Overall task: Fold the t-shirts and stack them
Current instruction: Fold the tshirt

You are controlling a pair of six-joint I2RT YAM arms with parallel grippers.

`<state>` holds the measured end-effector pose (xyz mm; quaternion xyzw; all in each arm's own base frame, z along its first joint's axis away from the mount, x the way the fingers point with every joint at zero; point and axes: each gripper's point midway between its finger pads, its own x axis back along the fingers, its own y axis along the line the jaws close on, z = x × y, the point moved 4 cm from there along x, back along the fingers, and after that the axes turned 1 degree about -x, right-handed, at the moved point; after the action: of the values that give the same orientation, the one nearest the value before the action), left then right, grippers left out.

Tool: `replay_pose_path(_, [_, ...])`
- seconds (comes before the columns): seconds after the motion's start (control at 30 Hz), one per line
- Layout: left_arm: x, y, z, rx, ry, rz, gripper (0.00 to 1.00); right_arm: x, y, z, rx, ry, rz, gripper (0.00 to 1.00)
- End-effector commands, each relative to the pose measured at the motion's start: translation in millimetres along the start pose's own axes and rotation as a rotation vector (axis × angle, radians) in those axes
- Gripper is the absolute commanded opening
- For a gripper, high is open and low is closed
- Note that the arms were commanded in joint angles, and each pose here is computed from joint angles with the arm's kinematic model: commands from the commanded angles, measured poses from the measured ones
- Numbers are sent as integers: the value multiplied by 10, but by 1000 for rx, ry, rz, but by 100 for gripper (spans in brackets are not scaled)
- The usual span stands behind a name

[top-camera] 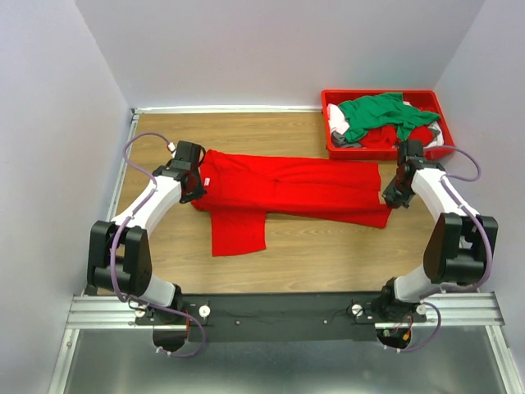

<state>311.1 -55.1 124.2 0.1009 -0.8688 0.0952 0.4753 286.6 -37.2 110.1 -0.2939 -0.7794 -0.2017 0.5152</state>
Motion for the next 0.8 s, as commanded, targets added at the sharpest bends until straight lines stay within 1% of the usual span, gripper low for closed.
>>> replay_pose_path(0.0, [-30,61,-77,13,-28,-27,0,-9,222,-276,46,-93,-48,1])
replay_pose_path(0.13, [-17,63,2,22,-13,-8,0,-92,497,-175,119,-71,-62,1])
replay_pose_path(0.27, [-27,99,-34,26,-27,-42,0,-243,508,-147,119,-56,-39,1])
replay_pose_path(0.47, [-87,97,-96,32,-34,-67,0,-354,420,-186,136,-92,38,1])
replay_pose_path(0.7, [-190,80,-178,38,-45,-86,0,-489,412,-175,132,-94,74,1])
replay_pose_path(0.77, [-203,76,-197,41,-49,-87,0,-506,426,-185,126,-97,68,3])
